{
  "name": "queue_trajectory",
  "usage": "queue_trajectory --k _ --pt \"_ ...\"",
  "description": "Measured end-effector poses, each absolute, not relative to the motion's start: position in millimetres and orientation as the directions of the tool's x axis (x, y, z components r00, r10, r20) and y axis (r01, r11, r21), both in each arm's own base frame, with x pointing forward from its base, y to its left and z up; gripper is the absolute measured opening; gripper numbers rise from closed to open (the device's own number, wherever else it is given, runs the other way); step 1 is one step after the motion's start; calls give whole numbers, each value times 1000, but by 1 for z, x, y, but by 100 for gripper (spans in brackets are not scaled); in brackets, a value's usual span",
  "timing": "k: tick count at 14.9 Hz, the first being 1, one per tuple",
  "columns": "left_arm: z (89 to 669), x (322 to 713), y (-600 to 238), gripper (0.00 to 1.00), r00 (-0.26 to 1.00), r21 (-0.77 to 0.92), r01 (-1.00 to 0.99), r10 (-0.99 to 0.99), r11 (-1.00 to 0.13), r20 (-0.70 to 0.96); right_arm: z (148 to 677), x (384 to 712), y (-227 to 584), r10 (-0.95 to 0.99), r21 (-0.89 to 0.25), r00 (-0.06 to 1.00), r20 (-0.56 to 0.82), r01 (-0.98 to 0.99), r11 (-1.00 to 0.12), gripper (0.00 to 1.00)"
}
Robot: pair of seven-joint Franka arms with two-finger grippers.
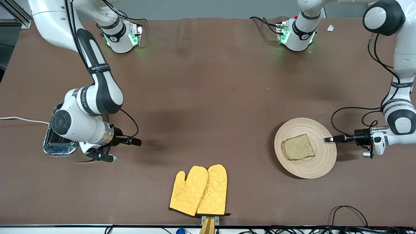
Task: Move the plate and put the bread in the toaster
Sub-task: 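Grasp the rim of the wooden plate with the left gripper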
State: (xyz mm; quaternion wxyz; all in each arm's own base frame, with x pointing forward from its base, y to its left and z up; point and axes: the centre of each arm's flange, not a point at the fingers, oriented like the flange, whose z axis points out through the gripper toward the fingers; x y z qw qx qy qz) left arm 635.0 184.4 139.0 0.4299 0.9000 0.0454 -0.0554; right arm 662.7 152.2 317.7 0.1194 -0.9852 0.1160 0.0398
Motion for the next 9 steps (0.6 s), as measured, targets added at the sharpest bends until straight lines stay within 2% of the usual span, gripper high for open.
queue_trajectory --k 1,4,9 --pt "140 636 185 20 990 769 128 35 -627 -137 318 663 152 -212 -233 972 -106 -231 -945 100" --pt "144 637 185 13 992 781 117 29 -613 -125 318 663 149 -195 -239 976 -102 -214 -947 100" --pt "155 645 184 11 997 794 61 3 -605 -74 318 663 150 -179 -239 979 -97 -198 -951 100"
